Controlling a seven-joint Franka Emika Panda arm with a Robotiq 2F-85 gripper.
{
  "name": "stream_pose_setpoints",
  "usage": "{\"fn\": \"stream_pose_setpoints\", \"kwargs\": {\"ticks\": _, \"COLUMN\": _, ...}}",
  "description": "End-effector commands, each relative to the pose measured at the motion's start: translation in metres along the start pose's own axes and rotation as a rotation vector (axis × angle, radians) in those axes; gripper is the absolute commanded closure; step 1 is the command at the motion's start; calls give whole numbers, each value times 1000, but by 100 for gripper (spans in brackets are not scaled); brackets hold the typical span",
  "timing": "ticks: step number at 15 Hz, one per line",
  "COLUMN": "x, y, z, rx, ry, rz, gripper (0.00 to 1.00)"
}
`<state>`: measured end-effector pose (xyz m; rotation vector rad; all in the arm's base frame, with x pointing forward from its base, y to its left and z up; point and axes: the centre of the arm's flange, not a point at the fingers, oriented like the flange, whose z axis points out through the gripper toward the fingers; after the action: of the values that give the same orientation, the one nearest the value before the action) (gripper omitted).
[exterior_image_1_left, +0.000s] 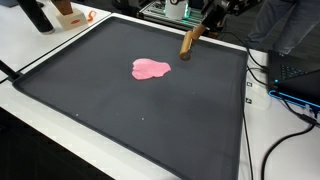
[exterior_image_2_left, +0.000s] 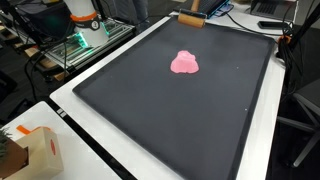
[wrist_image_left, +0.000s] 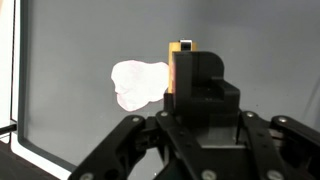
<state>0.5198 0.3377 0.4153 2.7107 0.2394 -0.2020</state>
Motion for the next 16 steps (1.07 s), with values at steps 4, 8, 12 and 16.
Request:
{"fn": "stream_pose_setpoints", "kwargs": {"ticks": 4, "x": 33, "y": -14, "z": 6, "rx": -58, "ry": -29, "rz": 135, "gripper": 77}}
{"fn": "stream_pose_setpoints", "kwargs": {"ticks": 8, "x": 40, "y": -16, "z": 12, "rx": -76, "ry": -36, "rz": 207, "gripper": 77}}
{"fn": "stream_pose_setpoints", "kwargs": {"ticks": 12, "x": 45, "y": -20, "z": 16, "rx": -92, "ry": -40, "rz": 268, "gripper": 77}}
{"fn": "stream_pose_setpoints", "kwargs": {"ticks": 16, "x": 49, "y": -25, "z": 23, "rx": -115, "ry": -42, "rz": 319, "gripper": 77}}
